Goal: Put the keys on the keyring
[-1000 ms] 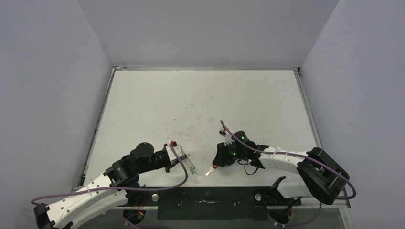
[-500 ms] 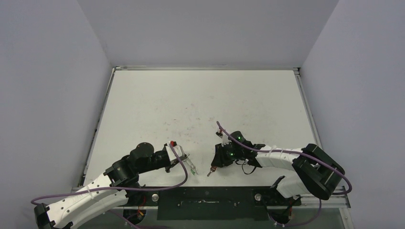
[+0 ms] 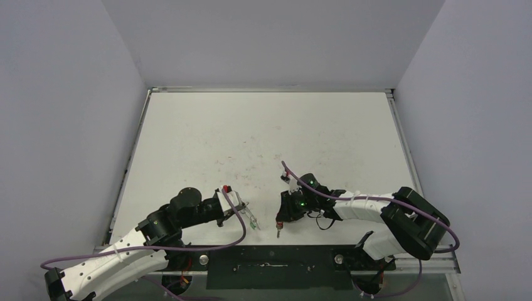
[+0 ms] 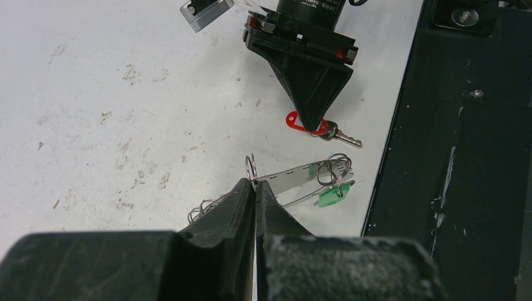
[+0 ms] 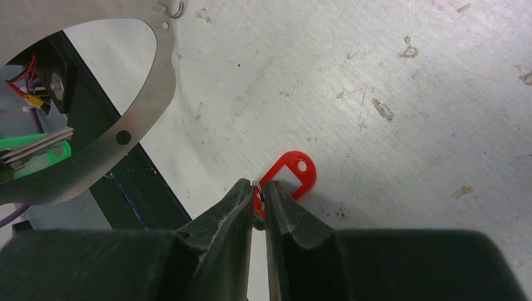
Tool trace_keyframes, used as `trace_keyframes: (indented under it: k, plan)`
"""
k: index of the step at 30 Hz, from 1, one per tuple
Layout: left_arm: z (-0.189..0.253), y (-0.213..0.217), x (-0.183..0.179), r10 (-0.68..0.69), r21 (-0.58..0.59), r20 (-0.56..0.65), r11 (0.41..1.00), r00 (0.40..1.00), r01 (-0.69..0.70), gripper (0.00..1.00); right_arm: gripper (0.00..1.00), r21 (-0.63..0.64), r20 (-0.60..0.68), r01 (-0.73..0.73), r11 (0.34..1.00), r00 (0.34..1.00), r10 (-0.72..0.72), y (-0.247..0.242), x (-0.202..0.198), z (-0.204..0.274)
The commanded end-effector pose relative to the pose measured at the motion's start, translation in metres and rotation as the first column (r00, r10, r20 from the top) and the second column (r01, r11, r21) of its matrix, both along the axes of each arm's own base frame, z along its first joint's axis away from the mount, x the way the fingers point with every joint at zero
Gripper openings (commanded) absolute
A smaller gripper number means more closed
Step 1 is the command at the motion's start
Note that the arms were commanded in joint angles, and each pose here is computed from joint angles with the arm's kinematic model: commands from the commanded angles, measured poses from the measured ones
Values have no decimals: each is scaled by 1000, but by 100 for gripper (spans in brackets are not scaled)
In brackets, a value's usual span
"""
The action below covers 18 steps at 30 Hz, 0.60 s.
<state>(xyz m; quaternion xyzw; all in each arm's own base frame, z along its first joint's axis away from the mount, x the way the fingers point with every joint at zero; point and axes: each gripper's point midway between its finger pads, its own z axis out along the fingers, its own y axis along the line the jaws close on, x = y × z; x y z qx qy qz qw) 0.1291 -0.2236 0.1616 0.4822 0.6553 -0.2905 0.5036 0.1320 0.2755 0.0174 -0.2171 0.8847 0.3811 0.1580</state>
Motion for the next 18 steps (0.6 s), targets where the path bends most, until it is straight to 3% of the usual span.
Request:
trace_keyframes:
  k: [1, 12, 18]
  plan:
    - [28, -4, 6, 16, -77, 54, 997, 998, -12, 0, 15, 19, 16, -38, 999, 999, 38, 8, 0, 11]
    - [28, -3, 6, 18, -79, 56, 997, 998, -14, 0, 23, -29, 13, -86, 996, 996, 87, 4, -8, 8]
    - [29, -3, 6, 18, -79, 61, 997, 998, -13, 0, 20, -103, 4, -102, 989, 995, 103, -10, -15, 0]
